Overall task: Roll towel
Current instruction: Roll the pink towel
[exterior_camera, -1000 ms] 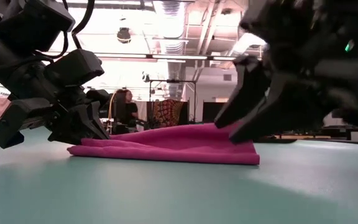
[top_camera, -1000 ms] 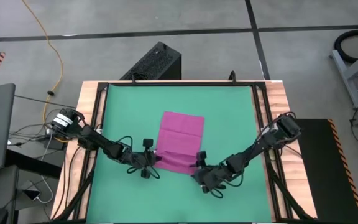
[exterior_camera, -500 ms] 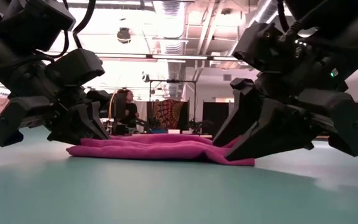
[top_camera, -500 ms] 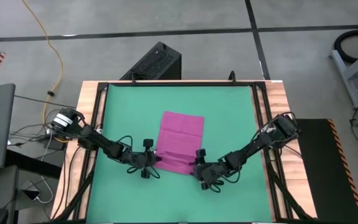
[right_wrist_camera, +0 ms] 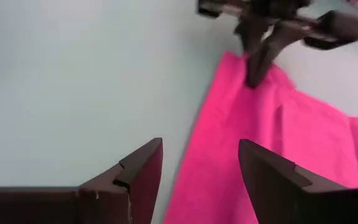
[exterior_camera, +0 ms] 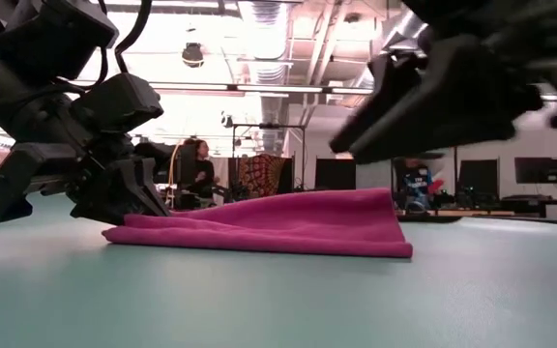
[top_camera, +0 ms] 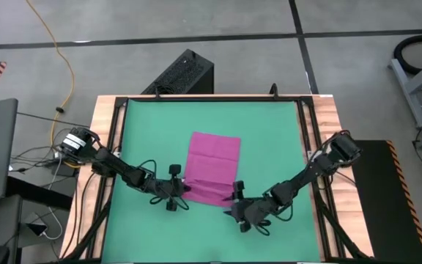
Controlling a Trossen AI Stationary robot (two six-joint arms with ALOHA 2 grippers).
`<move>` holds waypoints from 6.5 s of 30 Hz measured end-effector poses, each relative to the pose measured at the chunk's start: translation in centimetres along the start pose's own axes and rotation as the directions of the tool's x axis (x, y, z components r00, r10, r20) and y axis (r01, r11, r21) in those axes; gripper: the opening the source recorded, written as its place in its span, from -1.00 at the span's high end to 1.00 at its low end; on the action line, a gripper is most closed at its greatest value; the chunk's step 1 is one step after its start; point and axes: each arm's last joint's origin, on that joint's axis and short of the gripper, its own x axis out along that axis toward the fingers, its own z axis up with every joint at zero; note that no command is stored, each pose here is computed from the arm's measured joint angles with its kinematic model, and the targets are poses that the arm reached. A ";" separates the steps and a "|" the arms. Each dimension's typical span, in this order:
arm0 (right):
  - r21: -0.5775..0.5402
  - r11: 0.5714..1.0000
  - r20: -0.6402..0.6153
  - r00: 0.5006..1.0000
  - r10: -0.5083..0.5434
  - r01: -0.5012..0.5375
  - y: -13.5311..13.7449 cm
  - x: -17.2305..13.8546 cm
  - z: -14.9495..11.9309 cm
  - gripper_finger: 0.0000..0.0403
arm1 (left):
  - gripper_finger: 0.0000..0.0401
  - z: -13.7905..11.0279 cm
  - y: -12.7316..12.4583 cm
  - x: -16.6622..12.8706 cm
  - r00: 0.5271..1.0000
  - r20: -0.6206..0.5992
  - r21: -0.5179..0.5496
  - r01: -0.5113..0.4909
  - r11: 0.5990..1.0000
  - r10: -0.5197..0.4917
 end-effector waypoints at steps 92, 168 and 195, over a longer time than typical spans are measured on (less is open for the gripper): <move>0.470 0.883 -0.260 0.959 0.114 0.023 -2.6 0.3 0.7 0.96 | 1.00 1.0 1.5 1.5 0.987 0.058 0.099 0.145 0.984 -0.151; 0.546 0.824 -0.306 0.952 0.024 0.155 -2.2 -0.3 0.2 0.95 | 1.00 6.6 3.6 8.1 0.907 0.128 0.271 0.357 0.894 -0.401; 0.556 0.805 -0.392 0.919 0.035 0.206 -4.0 2.5 -1.8 0.95 | 1.00 6.5 3.5 7.7 0.867 0.106 0.201 0.460 0.865 -0.486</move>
